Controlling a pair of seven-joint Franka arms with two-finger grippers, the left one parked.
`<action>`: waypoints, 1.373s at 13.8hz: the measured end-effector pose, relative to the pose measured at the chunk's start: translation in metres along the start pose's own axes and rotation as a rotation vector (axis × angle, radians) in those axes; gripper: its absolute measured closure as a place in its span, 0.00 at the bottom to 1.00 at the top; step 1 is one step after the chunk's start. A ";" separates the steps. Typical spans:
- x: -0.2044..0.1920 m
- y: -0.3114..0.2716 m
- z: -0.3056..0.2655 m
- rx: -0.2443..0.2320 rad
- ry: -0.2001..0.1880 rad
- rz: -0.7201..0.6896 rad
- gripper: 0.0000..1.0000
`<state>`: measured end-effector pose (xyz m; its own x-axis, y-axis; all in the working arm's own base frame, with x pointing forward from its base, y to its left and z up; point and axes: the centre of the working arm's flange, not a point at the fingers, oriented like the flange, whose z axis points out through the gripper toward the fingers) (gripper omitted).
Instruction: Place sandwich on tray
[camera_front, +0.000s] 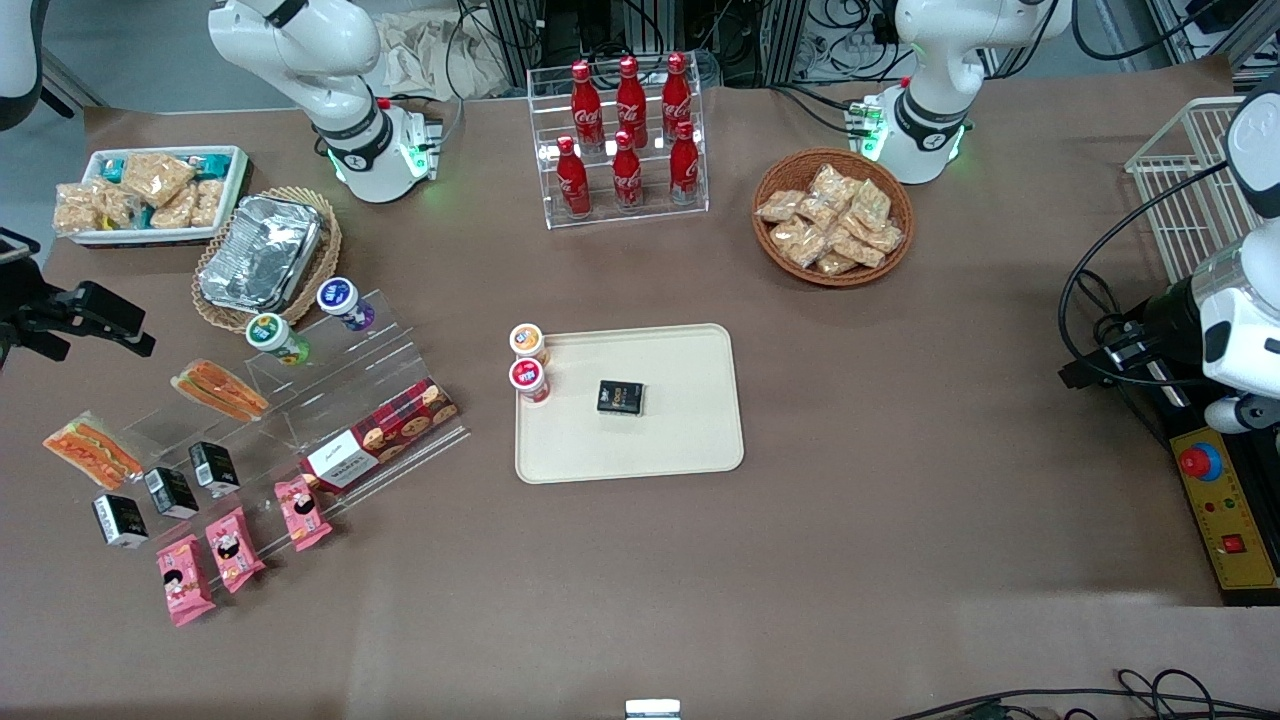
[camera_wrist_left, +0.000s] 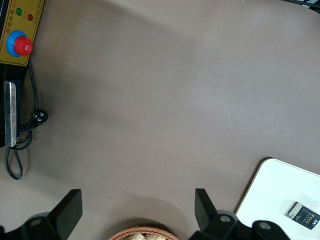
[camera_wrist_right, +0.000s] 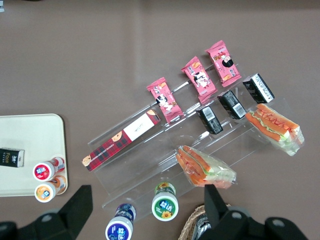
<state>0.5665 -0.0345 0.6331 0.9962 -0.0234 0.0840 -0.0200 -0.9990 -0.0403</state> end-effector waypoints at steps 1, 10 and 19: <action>0.000 0.000 0.000 0.000 0.000 0.000 0.00; -0.004 0.008 0.003 0.000 -0.034 0.014 0.00; -0.002 0.042 0.013 -0.086 -0.067 -0.113 0.00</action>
<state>0.5646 -0.0756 0.6180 0.9959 0.0888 0.0160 0.0879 -0.9948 0.0513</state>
